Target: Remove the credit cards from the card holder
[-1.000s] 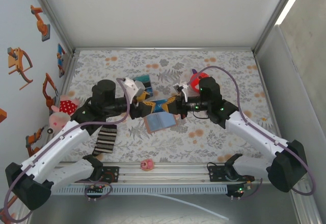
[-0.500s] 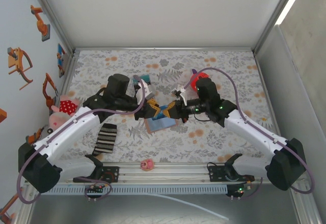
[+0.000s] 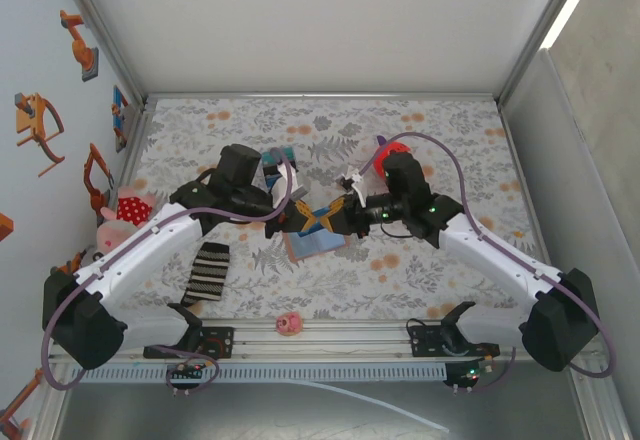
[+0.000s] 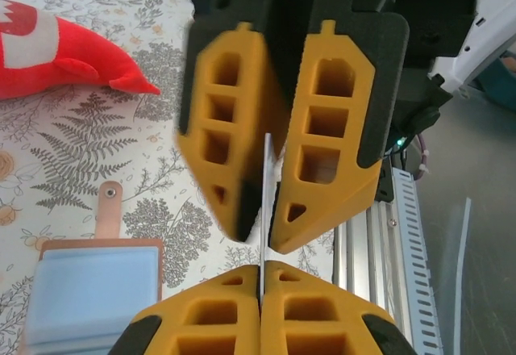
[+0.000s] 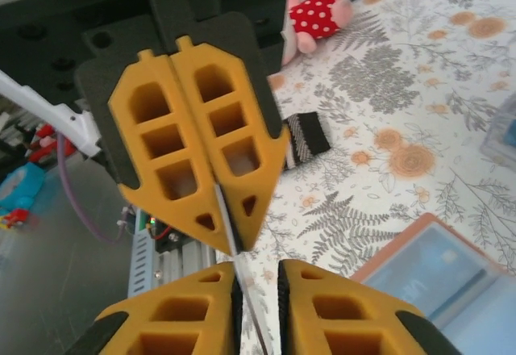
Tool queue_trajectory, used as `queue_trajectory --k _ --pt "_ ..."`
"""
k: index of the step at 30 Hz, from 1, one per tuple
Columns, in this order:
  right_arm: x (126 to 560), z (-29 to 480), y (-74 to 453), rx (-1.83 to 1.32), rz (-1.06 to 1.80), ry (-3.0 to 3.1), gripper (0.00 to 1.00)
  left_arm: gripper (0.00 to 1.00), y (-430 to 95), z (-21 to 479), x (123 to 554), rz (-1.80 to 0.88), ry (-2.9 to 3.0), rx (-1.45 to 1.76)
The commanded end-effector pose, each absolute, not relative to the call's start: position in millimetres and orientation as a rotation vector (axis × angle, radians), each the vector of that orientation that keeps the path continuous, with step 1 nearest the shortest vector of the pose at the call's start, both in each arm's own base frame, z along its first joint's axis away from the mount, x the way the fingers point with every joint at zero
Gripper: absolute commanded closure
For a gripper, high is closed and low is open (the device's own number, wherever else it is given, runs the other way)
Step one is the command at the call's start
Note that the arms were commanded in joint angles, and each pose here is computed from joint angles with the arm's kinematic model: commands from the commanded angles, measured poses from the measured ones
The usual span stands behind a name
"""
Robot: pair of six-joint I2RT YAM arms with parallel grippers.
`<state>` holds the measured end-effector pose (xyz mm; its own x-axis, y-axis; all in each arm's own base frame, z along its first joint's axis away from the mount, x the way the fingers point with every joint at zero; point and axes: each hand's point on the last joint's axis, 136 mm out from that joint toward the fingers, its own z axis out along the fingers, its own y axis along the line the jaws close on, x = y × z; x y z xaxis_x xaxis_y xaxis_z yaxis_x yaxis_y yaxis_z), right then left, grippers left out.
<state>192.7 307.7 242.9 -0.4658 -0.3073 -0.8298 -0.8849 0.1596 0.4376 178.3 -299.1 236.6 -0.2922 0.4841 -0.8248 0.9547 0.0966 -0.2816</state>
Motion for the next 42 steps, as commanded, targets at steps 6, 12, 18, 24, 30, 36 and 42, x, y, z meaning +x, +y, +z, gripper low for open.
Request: queue_trajectory --k 6,12,18,24,30,36,42 --pt "231.3 244.2 279.3 -0.933 0.949 1.966 0.46 1.00 -280.1 223.0 220.6 -0.887 1.892 1.351" --pt "252.1 243.3 256.7 -0.779 0.799 2.013 0.37 1.00 -264.8 199.7 261.9 -0.639 1.938 1.382" --pt "267.1 246.0 236.5 -0.644 0.674 2.039 0.35 1.00 -253.3 185.4 310.7 -0.516 1.958 1.394" --pt "276.2 250.6 213.9 -0.512 0.562 2.056 0.32 1.00 -247.5 171.0 350.0 -0.425 1.935 1.456" --pt "275.4 249.5 204.3 -0.475 0.520 2.071 0.32 1.00 -247.2 157.5 370.3 -0.396 1.897 1.523" --pt "277.2 246.3 199.8 -0.445 0.500 2.086 0.32 1.00 -243.2 134.8 382.7 -0.413 1.919 1.555" --pt "276.5 245.1 197.3 -0.427 0.496 2.089 0.32 1.00 -238.5 121.0 395.1 -0.402 1.922 1.560"
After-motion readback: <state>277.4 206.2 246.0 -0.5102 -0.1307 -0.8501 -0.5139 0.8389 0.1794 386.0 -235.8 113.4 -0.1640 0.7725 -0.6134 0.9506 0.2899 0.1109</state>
